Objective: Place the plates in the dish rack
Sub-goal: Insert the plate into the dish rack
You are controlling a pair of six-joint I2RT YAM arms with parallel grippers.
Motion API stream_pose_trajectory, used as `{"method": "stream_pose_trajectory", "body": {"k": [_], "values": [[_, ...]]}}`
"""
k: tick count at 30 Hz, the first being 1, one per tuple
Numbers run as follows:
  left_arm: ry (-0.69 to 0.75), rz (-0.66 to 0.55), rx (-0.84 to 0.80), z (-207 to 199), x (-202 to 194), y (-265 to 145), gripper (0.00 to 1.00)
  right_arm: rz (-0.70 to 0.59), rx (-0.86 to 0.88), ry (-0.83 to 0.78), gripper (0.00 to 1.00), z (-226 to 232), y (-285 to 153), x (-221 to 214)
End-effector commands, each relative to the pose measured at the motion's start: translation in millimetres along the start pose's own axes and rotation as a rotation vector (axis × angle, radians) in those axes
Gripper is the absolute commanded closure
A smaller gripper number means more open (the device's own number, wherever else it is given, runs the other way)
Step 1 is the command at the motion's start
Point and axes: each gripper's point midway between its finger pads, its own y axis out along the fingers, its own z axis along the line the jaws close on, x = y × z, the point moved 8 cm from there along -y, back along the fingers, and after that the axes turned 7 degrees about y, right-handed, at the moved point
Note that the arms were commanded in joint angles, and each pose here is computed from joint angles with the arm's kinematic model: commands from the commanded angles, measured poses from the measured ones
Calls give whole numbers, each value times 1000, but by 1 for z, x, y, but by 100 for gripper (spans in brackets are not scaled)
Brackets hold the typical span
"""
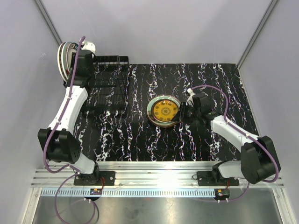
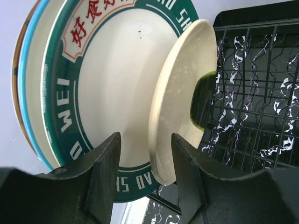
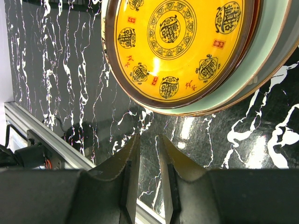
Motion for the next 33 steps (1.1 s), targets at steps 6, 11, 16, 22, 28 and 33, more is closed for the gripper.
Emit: {"method": "stream_pose_trajectory", "body": {"k": [6,11,16,22,28,33], "values": [[-76,-83,96,36,24,-20,50,-37,52,-12,70,10,-2,13],[-58,-74,106,35,23,-19,50,-35,49,-7,70,10,-1,13],[-55,-66,125,35,21,-17,50,-33,52,-8,70,10,-1,14],[-39,-50,150,36,21,-15,50,-30,47,-6,70,9,0,13],[-34,-33,178,39,21,-14,50,-27,46,-6,70,8,1,13],[-19,-18,191,39,20,-11,50,-27,47,-4,70,8,1,13]]}}
